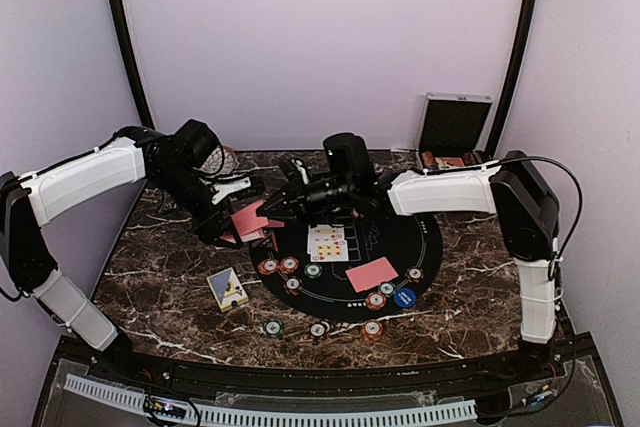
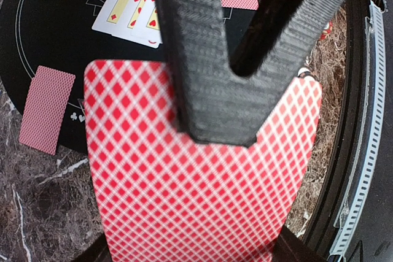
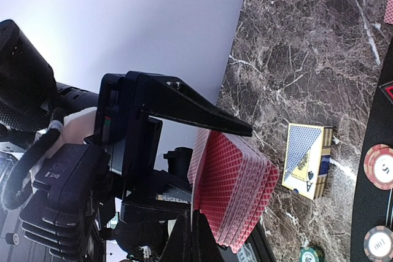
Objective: Distribute texas hold em gaming equipment
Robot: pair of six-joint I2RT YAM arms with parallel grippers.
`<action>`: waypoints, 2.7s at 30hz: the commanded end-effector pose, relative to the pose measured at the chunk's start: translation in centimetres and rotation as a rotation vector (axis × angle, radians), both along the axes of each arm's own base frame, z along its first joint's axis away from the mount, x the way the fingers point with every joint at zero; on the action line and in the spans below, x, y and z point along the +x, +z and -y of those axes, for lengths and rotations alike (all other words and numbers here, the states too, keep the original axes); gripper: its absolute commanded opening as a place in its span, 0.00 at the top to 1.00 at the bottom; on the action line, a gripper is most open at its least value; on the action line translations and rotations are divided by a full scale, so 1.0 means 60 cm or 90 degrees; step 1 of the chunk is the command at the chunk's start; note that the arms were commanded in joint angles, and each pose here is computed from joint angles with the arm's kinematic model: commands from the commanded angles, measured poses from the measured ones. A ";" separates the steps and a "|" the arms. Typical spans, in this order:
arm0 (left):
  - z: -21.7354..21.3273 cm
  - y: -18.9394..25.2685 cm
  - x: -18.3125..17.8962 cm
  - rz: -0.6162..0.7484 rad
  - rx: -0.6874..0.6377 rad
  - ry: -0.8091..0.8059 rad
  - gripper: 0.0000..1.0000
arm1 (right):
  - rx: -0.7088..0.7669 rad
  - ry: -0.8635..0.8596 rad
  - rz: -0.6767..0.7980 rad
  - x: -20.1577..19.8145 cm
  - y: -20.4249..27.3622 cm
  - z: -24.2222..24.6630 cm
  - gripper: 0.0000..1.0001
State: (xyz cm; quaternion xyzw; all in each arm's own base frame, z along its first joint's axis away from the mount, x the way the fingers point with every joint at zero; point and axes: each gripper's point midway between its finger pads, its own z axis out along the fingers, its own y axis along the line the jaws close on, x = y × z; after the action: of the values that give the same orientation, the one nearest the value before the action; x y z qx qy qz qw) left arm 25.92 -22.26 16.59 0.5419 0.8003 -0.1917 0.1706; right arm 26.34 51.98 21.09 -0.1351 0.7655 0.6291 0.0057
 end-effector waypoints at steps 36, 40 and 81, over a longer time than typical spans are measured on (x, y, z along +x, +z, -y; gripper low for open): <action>-0.008 0.011 -0.010 0.016 -0.005 -0.009 1.00 | 0.089 -0.055 -0.006 0.033 0.058 0.100 1.00; -0.009 0.010 -0.010 0.014 -0.002 -0.008 1.00 | 0.083 -0.070 -0.007 0.044 0.046 0.128 1.00; -0.004 0.020 -0.007 0.009 -0.009 -0.008 1.00 | -0.350 -0.231 -0.011 0.190 -0.305 0.425 1.00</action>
State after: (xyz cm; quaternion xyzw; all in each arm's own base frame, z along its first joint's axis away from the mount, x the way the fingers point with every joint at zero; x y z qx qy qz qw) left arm 25.76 -22.00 16.30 0.5444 0.8006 -0.1870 0.1665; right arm 37.01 26.91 3.21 0.0223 0.9107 0.4071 0.0663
